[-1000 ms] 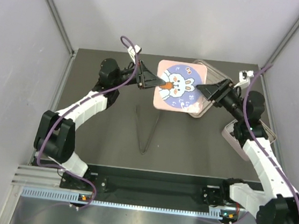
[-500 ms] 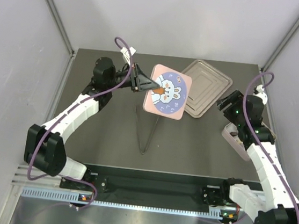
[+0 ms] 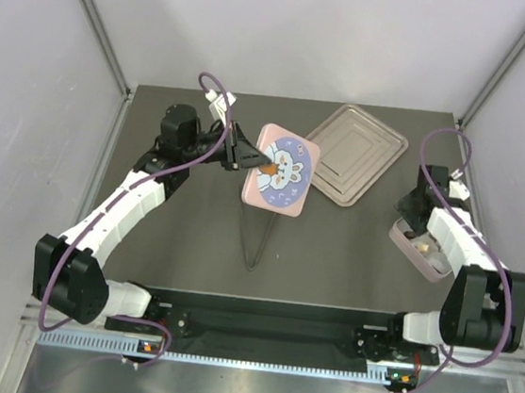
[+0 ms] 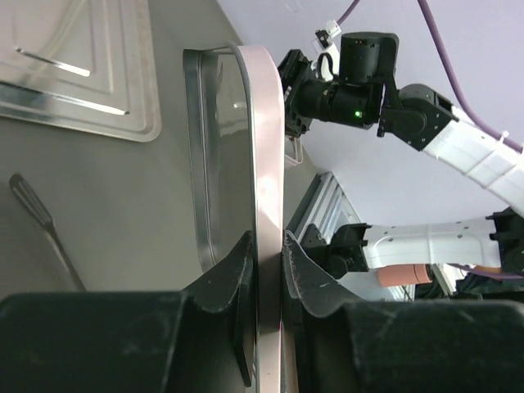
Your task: Pack the chocolate
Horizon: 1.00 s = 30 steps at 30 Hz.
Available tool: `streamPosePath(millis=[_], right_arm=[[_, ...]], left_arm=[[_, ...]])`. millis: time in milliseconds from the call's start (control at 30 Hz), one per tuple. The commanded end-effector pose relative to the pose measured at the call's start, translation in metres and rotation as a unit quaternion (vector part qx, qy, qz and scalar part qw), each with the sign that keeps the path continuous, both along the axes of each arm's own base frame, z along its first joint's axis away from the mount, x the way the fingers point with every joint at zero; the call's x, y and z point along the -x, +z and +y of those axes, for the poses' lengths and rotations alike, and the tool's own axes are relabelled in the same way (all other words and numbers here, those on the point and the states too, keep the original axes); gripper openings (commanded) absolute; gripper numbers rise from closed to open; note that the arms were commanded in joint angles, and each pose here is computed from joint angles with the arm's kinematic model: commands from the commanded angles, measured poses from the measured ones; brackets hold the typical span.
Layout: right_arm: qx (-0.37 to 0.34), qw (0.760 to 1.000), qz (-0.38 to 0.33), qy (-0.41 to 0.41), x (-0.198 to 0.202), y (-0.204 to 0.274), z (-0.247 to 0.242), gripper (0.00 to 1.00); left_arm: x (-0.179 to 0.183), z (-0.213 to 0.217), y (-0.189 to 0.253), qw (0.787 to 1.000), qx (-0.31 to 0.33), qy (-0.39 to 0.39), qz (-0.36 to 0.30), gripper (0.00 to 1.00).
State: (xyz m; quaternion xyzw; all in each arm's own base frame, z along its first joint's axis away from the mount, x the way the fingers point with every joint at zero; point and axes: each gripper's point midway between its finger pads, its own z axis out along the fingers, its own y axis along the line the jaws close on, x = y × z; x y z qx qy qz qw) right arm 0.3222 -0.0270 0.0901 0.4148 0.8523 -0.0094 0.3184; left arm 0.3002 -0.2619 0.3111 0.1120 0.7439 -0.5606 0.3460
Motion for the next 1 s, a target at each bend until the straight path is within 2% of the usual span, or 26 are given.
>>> streamPosePath(millis=[0,167,200,500,667,867,967], right_arm=[[0.017,0.999,-0.023,-0.041,-0.018,0.015,-0.014,0.54],[0.015,0.999,-0.006,-0.044,-0.024,0.001,-0.015,0.5],[0.013,0.999,-0.009,-0.04,-0.027,0.0,-0.014,0.46],[-0.01,1.0,-0.002,0.013,-0.027,-0.015,0.002,0.36],[-0.027,0.998,-0.015,0.054,-0.025,-0.015,0.015,0.26],[-0.057,0.994,-0.011,0.089,-0.019,-0.024,0.034,0.19],[-0.062,0.989,-0.02,0.134,-0.018,-0.022,0.057,0.15]], left_arm=[[0.003,0.005,0.022,0.999,-0.005,0.004,-0.054,0.0],[0.003,0.005,0.021,0.999,-0.005,0.004,-0.054,0.0],[0.002,0.005,0.021,0.999,-0.005,0.005,-0.053,0.0],[-0.001,0.005,0.013,0.999,-0.01,0.01,-0.033,0.0],[-0.003,0.004,0.011,1.0,-0.007,0.014,-0.023,0.0],[-0.004,0.003,0.018,1.0,0.007,0.015,-0.023,0.0],[-0.004,0.003,0.02,1.0,0.01,0.016,-0.023,0.0]])
